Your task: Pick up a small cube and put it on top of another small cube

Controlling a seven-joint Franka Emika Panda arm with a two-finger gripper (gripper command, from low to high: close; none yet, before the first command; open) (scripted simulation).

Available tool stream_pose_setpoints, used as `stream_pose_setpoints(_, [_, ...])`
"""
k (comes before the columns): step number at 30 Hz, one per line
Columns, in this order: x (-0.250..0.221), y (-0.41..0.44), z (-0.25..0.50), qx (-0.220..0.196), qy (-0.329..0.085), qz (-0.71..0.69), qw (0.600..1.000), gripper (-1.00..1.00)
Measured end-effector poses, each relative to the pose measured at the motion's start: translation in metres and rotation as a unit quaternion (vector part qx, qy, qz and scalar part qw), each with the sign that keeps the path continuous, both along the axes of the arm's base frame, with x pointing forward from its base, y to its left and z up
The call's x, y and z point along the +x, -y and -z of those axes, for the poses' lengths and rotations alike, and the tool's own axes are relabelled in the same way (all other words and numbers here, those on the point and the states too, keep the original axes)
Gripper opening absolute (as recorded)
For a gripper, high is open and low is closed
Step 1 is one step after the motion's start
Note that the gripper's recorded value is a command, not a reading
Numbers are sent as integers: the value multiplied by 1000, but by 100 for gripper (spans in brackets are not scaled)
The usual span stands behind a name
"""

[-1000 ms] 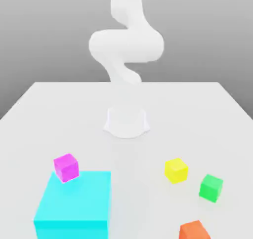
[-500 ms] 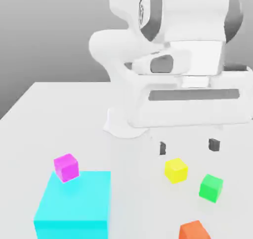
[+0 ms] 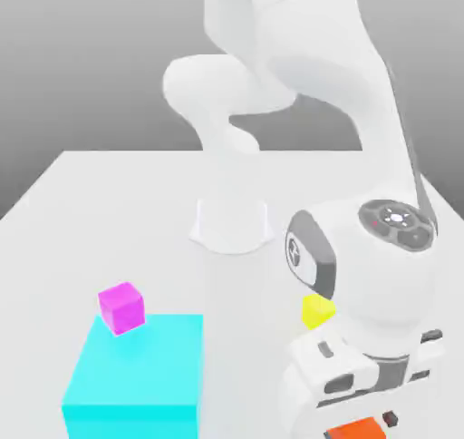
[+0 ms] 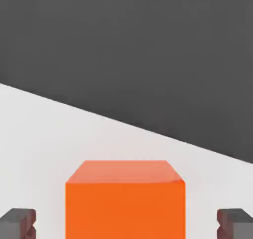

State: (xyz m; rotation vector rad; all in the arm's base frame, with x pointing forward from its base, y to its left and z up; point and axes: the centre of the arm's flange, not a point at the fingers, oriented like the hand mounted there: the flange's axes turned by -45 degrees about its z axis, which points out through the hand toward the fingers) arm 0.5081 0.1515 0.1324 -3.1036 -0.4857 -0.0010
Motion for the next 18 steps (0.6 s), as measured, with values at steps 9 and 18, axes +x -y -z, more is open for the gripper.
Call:
stream_pose_setpoints(9, [0, 0, -48, 0, 0, 0, 1000, -100])
stream_pose_setpoints(18, [-32, 173, -131, -13, 1, 292, 956, -100])
